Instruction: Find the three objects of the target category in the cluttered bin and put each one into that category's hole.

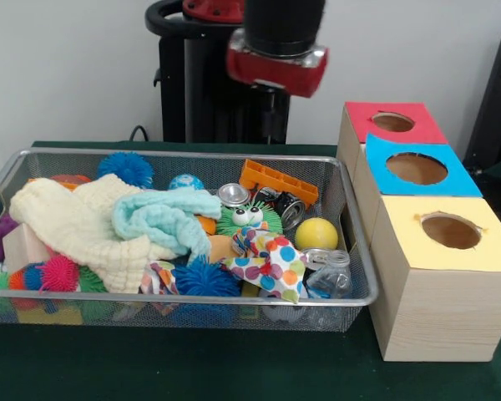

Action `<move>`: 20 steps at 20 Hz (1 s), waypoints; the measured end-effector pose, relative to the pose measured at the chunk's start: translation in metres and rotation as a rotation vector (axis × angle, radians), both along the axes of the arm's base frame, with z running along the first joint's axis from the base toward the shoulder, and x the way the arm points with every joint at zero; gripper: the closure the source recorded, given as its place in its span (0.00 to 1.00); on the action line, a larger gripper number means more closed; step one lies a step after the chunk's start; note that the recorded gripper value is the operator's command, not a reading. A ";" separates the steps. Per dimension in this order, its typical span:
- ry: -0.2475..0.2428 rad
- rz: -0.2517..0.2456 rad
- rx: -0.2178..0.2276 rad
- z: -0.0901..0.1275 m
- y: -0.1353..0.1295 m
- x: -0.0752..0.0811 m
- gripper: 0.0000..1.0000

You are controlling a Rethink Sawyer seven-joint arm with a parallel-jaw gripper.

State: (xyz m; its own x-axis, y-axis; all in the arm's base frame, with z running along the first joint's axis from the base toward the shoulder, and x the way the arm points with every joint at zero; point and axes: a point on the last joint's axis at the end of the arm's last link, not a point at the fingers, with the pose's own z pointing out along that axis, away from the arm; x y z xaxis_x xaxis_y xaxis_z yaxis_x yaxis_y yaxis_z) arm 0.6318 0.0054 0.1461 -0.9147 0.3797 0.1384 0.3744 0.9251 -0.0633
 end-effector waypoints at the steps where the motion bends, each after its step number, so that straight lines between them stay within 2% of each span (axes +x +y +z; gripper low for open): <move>1: -0.008 -0.015 -0.006 -0.002 -0.017 0.002 1.00; 5: -0.025 -0.051 -0.019 -0.011 -0.059 0.005 1.00; 7: -0.031 -0.072 -0.024 -0.020 -0.089 0.003 1.00; 10: -0.032 -0.088 -0.025 -0.032 -0.118 -0.002 1.00; 13: -0.024 -0.090 -0.025 -0.044 -0.140 -0.006 1.00; 20: -0.021 -0.068 -0.022 -0.059 -0.162 -0.008 1.00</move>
